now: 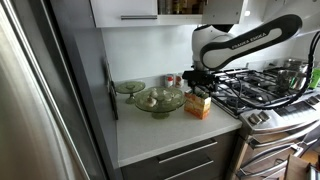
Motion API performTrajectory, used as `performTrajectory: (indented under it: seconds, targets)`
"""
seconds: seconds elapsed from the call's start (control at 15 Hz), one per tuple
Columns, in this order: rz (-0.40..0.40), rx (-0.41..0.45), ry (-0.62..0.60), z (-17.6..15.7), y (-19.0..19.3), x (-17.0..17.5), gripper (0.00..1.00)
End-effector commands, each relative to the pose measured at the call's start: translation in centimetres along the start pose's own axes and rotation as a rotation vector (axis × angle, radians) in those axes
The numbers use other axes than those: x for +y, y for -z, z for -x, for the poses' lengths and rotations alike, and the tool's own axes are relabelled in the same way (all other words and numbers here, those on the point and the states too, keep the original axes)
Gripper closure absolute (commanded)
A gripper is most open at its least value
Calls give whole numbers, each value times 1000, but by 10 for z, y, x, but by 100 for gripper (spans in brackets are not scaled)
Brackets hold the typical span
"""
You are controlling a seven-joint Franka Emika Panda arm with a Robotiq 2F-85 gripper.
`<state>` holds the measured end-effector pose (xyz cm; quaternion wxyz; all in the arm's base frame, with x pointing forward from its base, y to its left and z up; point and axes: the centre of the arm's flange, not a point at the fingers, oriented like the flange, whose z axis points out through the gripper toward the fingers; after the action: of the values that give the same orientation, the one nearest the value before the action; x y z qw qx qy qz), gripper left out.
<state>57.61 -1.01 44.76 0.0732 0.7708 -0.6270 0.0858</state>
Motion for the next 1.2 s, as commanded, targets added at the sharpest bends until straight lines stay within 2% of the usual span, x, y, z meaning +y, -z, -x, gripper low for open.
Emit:
performTrajectory:
  seconds: [0.0, 0.2, 0.53, 0.6, 0.87, 1.13]
  targets:
    - [-26, 21, -61, -2, -6, 16, 31]
    - [-34, 37, -88, -7, 0, 19, 57]
    - [-23, 58, -104, -10, 2, 24, 95]
    - [-23, 60, -105, -9, 2, 25, 99]
    - [-26, 70, -107, -7, 10, 24, 100]
    - [-46, 116, -96, 3, 46, 24, 100]
